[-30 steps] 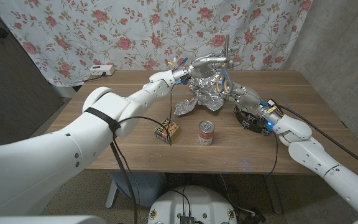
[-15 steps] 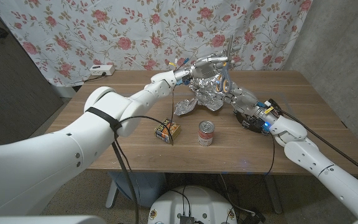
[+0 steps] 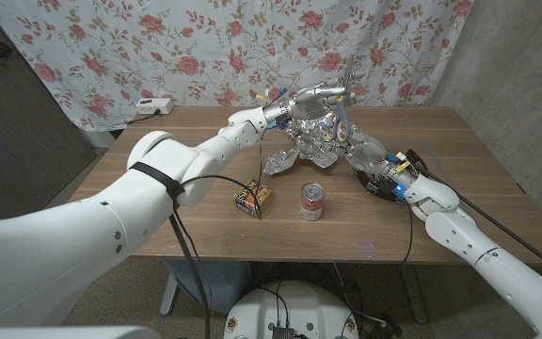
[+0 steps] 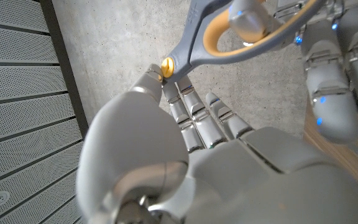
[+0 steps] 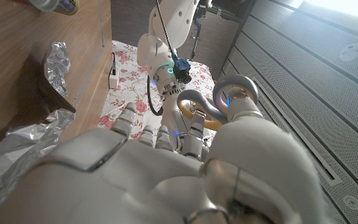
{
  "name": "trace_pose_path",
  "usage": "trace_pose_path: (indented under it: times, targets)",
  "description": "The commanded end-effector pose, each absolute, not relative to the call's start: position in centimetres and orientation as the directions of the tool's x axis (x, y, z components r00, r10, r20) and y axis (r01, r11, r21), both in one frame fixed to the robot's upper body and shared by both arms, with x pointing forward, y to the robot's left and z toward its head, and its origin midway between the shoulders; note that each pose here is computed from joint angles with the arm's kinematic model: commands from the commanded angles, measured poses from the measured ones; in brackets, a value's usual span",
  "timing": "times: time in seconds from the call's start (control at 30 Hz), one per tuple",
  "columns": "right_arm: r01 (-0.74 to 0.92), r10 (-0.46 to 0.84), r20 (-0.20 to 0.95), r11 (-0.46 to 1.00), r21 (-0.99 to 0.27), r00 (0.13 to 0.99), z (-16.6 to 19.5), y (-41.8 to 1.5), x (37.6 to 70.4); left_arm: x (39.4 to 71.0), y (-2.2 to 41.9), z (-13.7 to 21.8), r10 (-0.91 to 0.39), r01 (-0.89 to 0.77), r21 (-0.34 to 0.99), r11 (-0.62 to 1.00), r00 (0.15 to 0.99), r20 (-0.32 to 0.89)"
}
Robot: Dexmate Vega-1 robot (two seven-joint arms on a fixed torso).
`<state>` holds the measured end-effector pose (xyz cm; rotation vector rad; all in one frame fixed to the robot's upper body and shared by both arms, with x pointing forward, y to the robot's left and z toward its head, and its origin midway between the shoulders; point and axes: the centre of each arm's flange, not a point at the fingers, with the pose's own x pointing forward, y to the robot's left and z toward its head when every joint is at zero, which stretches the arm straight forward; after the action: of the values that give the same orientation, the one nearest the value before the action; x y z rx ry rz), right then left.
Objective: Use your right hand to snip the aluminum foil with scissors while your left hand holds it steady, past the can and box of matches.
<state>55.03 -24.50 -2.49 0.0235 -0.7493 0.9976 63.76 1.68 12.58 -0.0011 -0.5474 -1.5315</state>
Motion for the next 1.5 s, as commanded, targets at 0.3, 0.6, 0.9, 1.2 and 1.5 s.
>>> trace_pose_path:
  times: [0.3, 0.6, 0.9, 1.2, 1.5]
  targets:
    - [-0.781, 0.774, 0.55, 0.54, -0.314, 0.314, -3.0, -23.6, 55.5, 64.2, 1.8, 12.4, -0.945, 0.94, 0.327, 0.095, -0.019, 0.328]
    - [-0.78, 0.771, 0.55, 0.545, -0.306, 0.322, -3.2, -23.5, 55.7, 64.4, 1.6, 12.2, -0.949, 0.942, 0.318, 0.104, -0.003, 0.316]
    - [-0.784, 0.762, 0.559, 0.549, -0.289, 0.327, -3.2, -23.7, 55.8, 64.4, 1.3, 12.1, -0.955, 0.936, 0.336, 0.104, 0.0, 0.297]
    - [-0.789, 0.752, 0.565, 0.555, -0.264, 0.34, -3.7, -24.0, 56.2, 64.2, 1.2, 12.1, -0.957, 0.934, 0.344, 0.095, -0.009, 0.288]
    - [-0.794, 0.75, 0.567, 0.552, -0.254, 0.34, -3.9, -24.0, 56.3, 64.2, 1.5, 12.0, -0.952, 0.931, 0.351, 0.099, -0.014, 0.305]
